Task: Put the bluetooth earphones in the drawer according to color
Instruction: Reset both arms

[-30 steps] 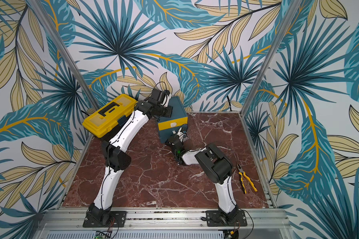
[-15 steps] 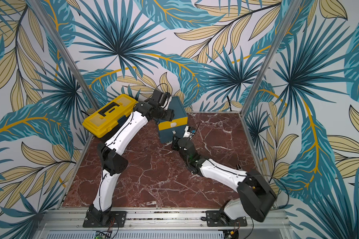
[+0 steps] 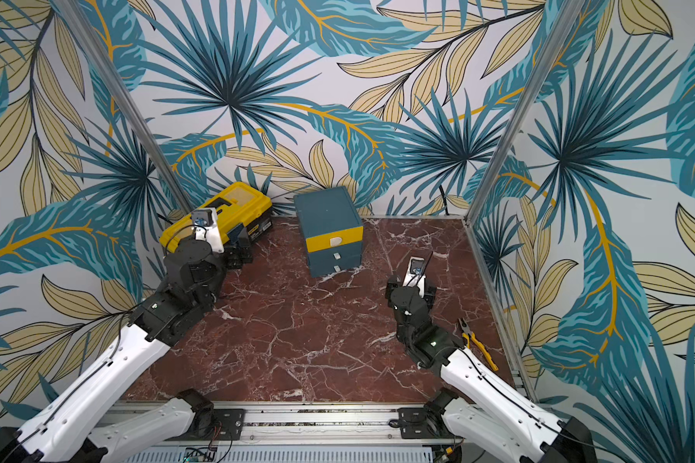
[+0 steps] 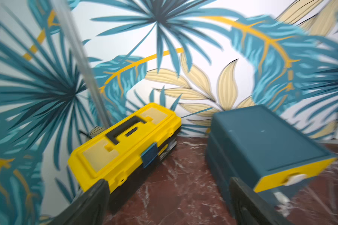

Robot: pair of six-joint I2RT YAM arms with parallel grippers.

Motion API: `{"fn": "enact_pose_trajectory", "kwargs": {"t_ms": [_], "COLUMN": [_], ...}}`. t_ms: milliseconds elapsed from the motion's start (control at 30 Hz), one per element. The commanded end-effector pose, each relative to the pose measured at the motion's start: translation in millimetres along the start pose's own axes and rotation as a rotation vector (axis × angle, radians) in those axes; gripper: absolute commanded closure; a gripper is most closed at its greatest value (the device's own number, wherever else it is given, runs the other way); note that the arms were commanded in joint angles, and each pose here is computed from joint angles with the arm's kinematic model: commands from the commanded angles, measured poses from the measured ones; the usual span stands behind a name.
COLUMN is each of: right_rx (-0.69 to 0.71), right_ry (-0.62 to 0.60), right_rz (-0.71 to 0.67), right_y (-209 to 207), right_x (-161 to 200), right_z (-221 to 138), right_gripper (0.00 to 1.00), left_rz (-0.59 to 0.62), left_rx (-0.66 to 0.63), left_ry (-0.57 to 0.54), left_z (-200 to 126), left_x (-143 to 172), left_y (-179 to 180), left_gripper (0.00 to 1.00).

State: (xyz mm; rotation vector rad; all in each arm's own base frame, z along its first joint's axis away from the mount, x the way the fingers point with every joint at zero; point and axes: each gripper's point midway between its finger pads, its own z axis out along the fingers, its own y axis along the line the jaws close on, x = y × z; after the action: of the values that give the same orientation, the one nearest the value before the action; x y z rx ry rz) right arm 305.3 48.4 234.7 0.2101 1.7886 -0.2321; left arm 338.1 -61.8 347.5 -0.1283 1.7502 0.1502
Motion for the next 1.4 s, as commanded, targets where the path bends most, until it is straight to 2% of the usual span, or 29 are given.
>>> {"fn": "enact_pose_trajectory", "kwargs": {"t_ms": [0, 167, 267, 333, 500, 600, 733, 800, 867, 967, 1033, 1100, 1167, 1267, 1367], "right_rx": [0.080, 0.135, 0.149, 0.145, 0.086, 0.068, 0.052, 0.038, 0.046, 0.048, 0.045, 0.044, 0.045, 0.045, 0.045], "right_ry": [-0.086, -0.094, -0.088, -0.096, -0.099, -0.052, 0.012, -0.004, 0.046, 0.040, 0.040, 0.042, 0.040, 0.041, 0.040], "right_rz": [-0.051, 0.011, 0.022, -0.023, -0.071, -0.051, 0.010, -0.013, 0.009, 0.009, 0.014, 0.013, 0.014, 0.013, 0.013], "right_y": [-20, -41, -50, -47, -36, -37, -47, -43, -46, -48, -48, -48, -48, -48, -48], "right_x": [5, 35, 54, 61, 77, 80, 94, 93, 97, 96, 96, 97, 96, 97, 96], "right_z": [15, 43, 66, 75, 96, 102, 118, 126, 125, 127, 127, 127, 127, 127, 127], "right_gripper": [0.20, 0.19, 0.19, 0.19, 0.19, 0.18, 0.14, 0.10, 0.01, 0.01, 0.01, 0.01, 0.01, 0.01, 0.00], "left_rz": [0.041, 0.010, 0.001, 0.036, 0.018, 0.018, -0.055, -0.035, -0.024, 0.020, 0.057, 0.062, 0.062, 0.062, 0.067], "left_rx": [-0.192, -0.269, -0.318, -0.283, -0.228, -0.195, -0.173, -0.138, -0.107, -0.020, 0.029, 0.032, 0.034, 0.035, 0.038], "left_ry": [0.004, 0.023, 0.032, 0.040, 0.033, 0.016, 0.012, 0.000, 0.054, 0.077, 0.010, 0.113, 0.048, 0.097, 0.089], "left_z": [15, 27, 37, 46, 65, 75, 91, 96, 98, 108, 113, 115, 114, 114, 115], "left_x": [54, 118, 143, 156, 188, 188, 201, 200, 204, 217, 211, 219, 215, 217, 216], "left_y": [38, 69, 84, 85, 92, 91, 96, 88, 83, 66, 54, 53, 53, 52, 51], "left_gripper": [0.00, 0.00, 0.00, 0.00, 0.00, 0.00, 0.00, 0.00, 0.00, 0.00, 0.00, 0.00, 0.00, 0.00, 0.00]}}
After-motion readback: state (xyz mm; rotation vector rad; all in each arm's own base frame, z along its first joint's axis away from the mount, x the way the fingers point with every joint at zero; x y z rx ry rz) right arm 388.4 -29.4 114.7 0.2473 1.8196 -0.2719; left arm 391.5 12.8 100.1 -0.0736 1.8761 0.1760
